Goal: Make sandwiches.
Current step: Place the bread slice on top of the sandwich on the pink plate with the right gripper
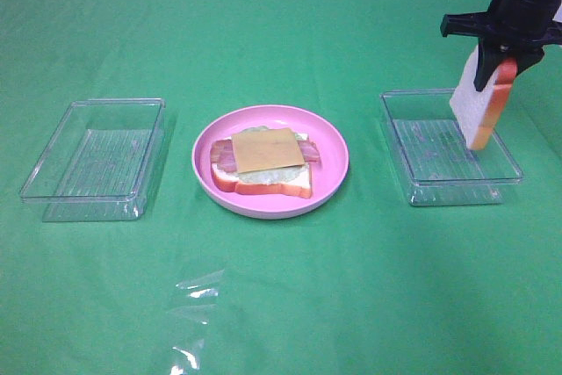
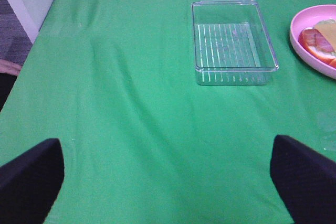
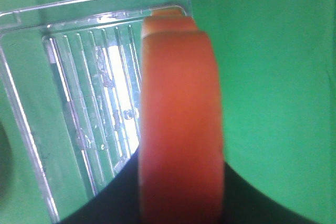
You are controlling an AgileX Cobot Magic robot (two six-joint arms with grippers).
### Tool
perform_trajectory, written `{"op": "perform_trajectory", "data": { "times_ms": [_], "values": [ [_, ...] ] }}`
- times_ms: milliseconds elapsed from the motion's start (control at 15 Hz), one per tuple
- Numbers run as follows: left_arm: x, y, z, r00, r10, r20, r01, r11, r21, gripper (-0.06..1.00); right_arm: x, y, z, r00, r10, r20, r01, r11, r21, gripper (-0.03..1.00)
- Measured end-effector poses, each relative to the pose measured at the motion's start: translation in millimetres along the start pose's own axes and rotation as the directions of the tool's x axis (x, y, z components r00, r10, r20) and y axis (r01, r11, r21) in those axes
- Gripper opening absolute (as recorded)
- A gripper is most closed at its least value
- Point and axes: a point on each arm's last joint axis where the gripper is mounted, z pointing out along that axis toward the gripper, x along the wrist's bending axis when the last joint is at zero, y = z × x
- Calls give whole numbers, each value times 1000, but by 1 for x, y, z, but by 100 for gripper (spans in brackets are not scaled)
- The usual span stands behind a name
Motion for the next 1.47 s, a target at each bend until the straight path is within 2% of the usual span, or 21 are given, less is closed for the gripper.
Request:
{"op": "perform_trajectory", "data": {
  "times_ms": [533,667,800,867,933,1000,1067,1200,1267,1333,1467],
  "values": [
    [0,0,0,1000,0,0,0,1000,0,99,10,-26,-96,994,-40,-102,18,979,-203,24],
    [0,0,0,1000,0,0,0,1000,0,99,15,-29,-100,987,-51,-156,18,979,-205,24],
    [0,0,0,1000,0,0,0,1000,0,99,24,-35,-95,962,-76,-261,32,985,-169,24],
    [0,0,0,1000,0,0,0,1000,0,99,29,-37,-89,942,-85,-325,40,989,-143,24],
    [0,0,0,1000,0,0,0,1000,0,99,40,-46,-73,881,-86,-465,58,996,-74,24],
    [0,0,0,1000,0,0,0,1000,0,99,46,-51,-68,834,-86,-545,69,996,-52,24],
    [0,0,0,1000,0,0,0,1000,0,99,49,-53,-67,807,-90,-584,76,996,-48,24],
    [0,0,0,1000,0,0,0,1000,0,99,59,-58,-62,697,-98,-711,79,995,-59,24],
    [0,0,0,1000,0,0,0,1000,0,99,62,-59,-58,651,-94,-754,64,996,-69,24],
    [0,0,0,1000,0,0,0,1000,0,99,65,-61,-52,626,-82,-776,52,997,-64,24],
    [0,0,0,1000,0,0,0,1000,0,99,72,-65,-40,621,-74,-780,35,997,-67,24]
  ]
}}
